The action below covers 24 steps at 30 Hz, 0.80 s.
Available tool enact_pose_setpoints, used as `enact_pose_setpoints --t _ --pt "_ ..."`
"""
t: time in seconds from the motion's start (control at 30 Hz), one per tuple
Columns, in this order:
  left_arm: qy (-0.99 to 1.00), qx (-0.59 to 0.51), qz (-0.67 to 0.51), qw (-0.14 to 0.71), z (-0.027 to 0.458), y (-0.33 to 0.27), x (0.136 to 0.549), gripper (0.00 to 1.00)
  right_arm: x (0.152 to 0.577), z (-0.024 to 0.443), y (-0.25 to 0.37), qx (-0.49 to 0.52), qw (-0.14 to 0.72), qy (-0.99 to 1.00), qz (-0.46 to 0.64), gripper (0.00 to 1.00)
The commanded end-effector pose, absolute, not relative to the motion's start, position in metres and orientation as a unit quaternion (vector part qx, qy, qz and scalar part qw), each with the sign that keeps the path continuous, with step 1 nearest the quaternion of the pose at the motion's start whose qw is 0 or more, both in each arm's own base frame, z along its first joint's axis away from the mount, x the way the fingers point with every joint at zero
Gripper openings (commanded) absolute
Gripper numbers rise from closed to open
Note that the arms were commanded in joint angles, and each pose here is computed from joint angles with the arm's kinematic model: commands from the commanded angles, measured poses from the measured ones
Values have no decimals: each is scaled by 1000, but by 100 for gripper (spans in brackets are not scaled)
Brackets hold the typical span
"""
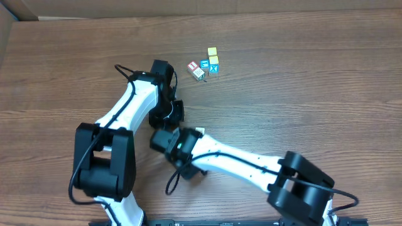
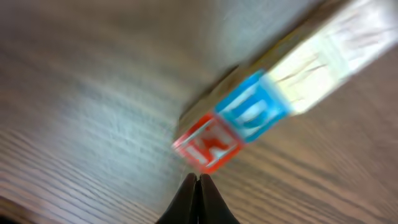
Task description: Flip 4 blocks
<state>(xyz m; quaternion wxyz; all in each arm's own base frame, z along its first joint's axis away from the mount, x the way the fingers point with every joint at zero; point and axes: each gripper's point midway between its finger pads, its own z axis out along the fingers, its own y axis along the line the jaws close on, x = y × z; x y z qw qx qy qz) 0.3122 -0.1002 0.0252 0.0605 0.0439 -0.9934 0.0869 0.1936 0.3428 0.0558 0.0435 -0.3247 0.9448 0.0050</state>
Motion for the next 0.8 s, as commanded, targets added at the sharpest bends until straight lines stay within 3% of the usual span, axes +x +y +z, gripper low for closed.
enact_pose_setpoints --t 0.0,0.37,0.77 --pt "-990 39 81 107 6 -98 298 4 236 101 330 -207 88 973 47 4" --pt "-969 -6 147 200 2 -120 261 4 303 78 243 -16 20 996 82 4" --pt "-962 -11 140 233 8 -117 245 4 305 23 206 62 10 995 75 4"
